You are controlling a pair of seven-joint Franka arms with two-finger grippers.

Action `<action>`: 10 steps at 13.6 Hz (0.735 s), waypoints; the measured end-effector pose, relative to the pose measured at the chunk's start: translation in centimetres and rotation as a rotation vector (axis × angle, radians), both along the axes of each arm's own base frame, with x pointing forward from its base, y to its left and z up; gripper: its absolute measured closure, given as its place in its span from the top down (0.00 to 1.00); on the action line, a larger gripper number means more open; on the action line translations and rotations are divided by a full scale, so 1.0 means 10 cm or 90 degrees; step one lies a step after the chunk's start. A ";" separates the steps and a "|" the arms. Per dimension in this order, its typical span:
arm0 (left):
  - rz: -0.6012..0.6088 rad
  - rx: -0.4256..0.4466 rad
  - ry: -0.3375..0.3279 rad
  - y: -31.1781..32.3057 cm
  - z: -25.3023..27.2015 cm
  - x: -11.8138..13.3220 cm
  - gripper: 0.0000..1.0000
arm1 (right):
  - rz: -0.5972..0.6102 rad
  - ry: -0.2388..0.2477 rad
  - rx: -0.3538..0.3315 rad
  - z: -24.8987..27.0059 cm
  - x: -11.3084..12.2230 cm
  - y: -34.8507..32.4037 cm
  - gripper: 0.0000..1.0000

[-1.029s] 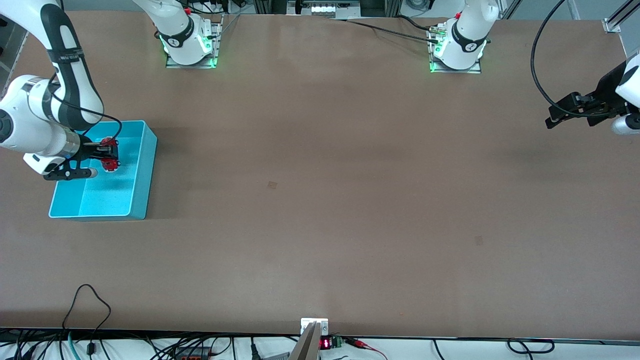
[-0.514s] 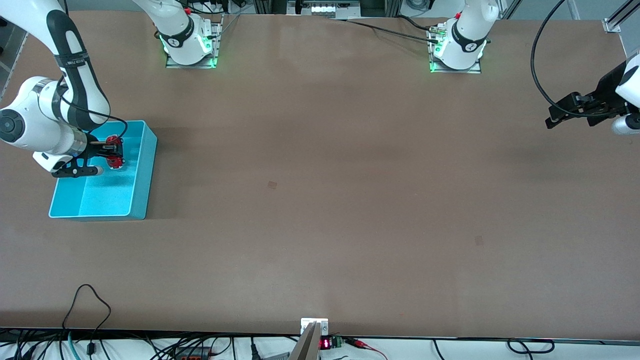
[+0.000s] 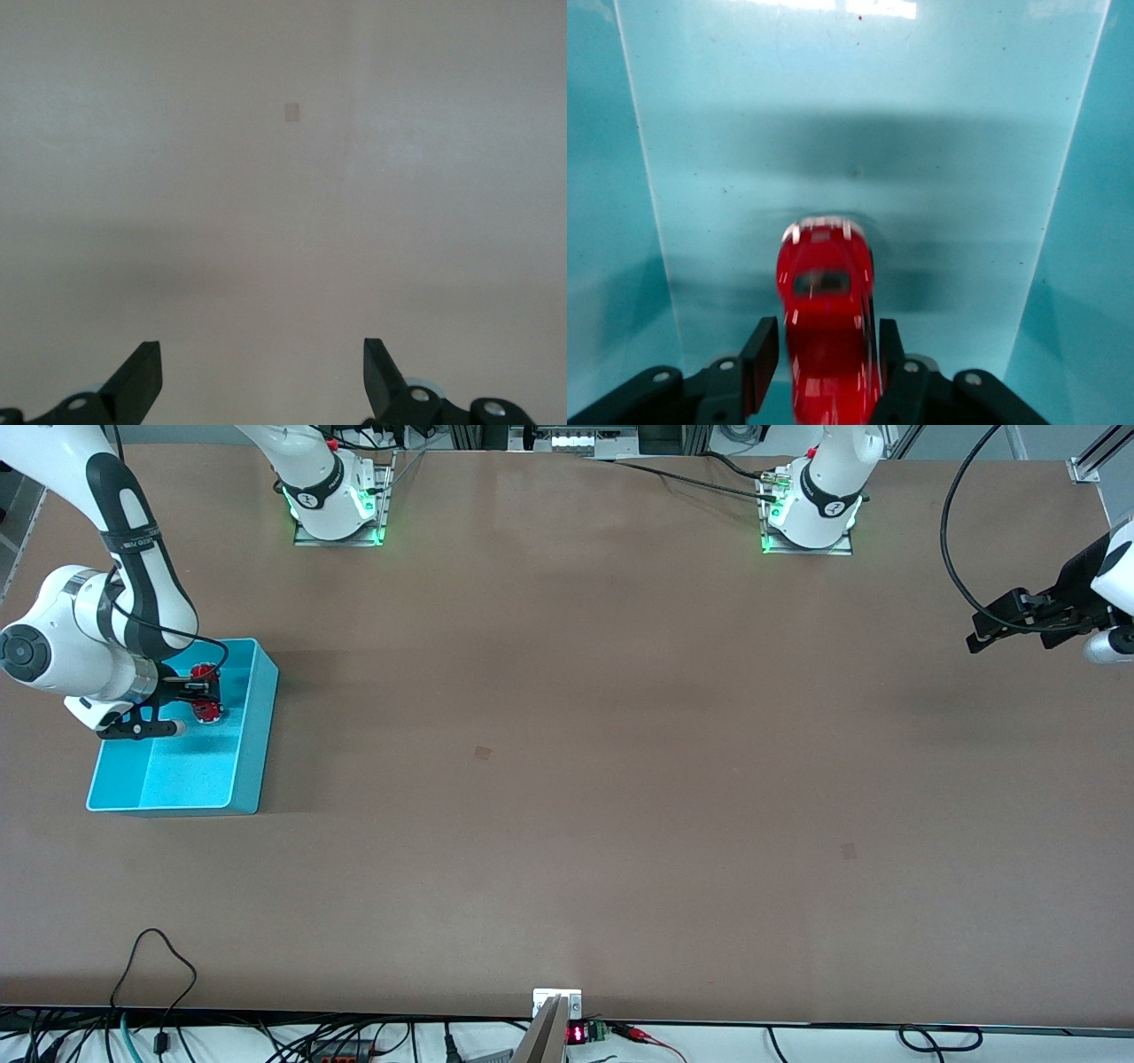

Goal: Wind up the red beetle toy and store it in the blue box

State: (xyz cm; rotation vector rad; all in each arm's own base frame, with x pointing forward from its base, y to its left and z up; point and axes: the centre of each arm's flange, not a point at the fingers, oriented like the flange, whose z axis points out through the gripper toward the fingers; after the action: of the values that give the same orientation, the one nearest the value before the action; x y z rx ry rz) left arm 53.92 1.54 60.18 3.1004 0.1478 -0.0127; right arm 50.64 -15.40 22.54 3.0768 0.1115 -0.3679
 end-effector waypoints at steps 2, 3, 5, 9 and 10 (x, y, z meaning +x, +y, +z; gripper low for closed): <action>0.000 0.000 0.000 0.00 0.00 0.00 1.00 | 0.000 -0.001 0.000 0.00 0.01 0.00 0.60; 0.000 0.000 0.000 0.00 0.00 0.00 1.00 | 0.000 -0.005 -0.001 0.02 0.02 0.00 0.70; -0.002 0.000 0.000 -0.02 0.00 0.00 1.00 | 0.002 -0.023 -0.006 0.16 0.13 -0.02 0.90; -0.004 0.000 0.000 -0.04 0.00 0.00 1.00 | 0.009 -0.036 -0.009 0.81 0.55 -0.02 1.00; -0.005 0.000 0.000 -0.04 0.00 0.00 1.00 | 0.014 -0.042 -0.011 1.04 0.67 0.01 1.00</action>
State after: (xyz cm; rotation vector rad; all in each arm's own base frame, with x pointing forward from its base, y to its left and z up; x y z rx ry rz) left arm 53.91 1.15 60.18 3.1012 0.1369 -0.0140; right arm 57.33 -15.25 32.94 3.0644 0.1399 -0.2640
